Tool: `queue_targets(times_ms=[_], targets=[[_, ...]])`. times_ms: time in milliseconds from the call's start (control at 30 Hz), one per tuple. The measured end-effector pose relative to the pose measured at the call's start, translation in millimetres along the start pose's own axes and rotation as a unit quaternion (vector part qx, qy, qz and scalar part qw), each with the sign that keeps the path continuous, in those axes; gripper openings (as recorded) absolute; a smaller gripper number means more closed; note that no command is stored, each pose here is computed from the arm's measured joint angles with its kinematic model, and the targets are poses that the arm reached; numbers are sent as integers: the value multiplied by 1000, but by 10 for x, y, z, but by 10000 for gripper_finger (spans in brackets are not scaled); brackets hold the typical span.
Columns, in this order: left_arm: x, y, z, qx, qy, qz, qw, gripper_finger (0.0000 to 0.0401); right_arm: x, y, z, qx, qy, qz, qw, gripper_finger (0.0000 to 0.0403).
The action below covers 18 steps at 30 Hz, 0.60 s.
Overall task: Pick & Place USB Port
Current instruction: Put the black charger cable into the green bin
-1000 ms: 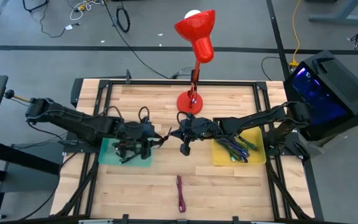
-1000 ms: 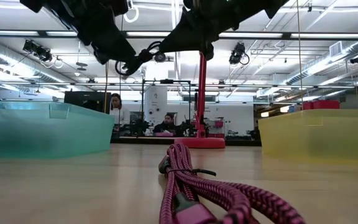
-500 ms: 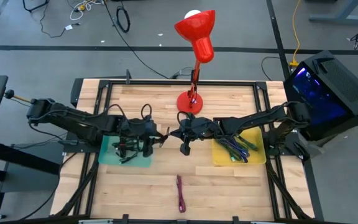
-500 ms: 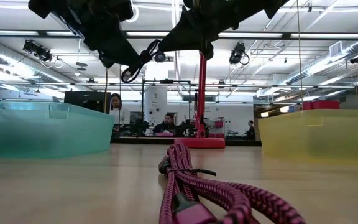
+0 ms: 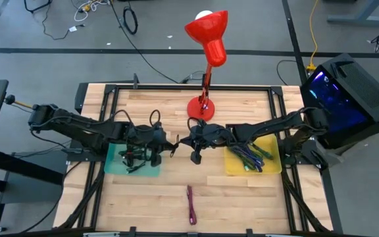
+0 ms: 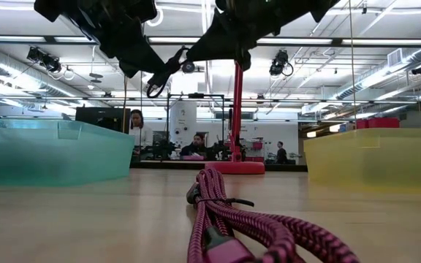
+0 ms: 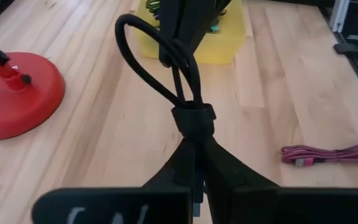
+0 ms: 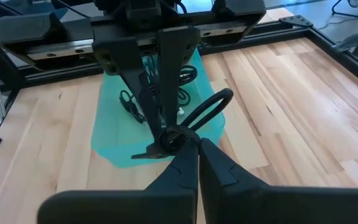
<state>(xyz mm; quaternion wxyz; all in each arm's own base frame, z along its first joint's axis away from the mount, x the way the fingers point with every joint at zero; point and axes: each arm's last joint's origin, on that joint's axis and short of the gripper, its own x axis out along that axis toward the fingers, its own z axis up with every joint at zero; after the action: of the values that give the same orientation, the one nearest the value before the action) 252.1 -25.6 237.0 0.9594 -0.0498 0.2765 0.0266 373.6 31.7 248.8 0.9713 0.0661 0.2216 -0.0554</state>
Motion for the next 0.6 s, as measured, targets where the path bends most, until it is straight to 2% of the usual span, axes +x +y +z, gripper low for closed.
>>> queue_targets(times_ms=[167,433,533,600], targets=[[-15,19,-25,0,13,25,1000,14,9,-63,-13,1,11,-9,1000,0],[-201,49,-75,-17,50,51,997,14,33,-219,-36,9,35,-23,999,3],[-302,82,-228,-18,116,60,991,13,29,-296,-55,10,46,-48,998,11],[-373,102,-228,-27,120,81,989,13,34,-340,-55,13,47,-55,997,14]])
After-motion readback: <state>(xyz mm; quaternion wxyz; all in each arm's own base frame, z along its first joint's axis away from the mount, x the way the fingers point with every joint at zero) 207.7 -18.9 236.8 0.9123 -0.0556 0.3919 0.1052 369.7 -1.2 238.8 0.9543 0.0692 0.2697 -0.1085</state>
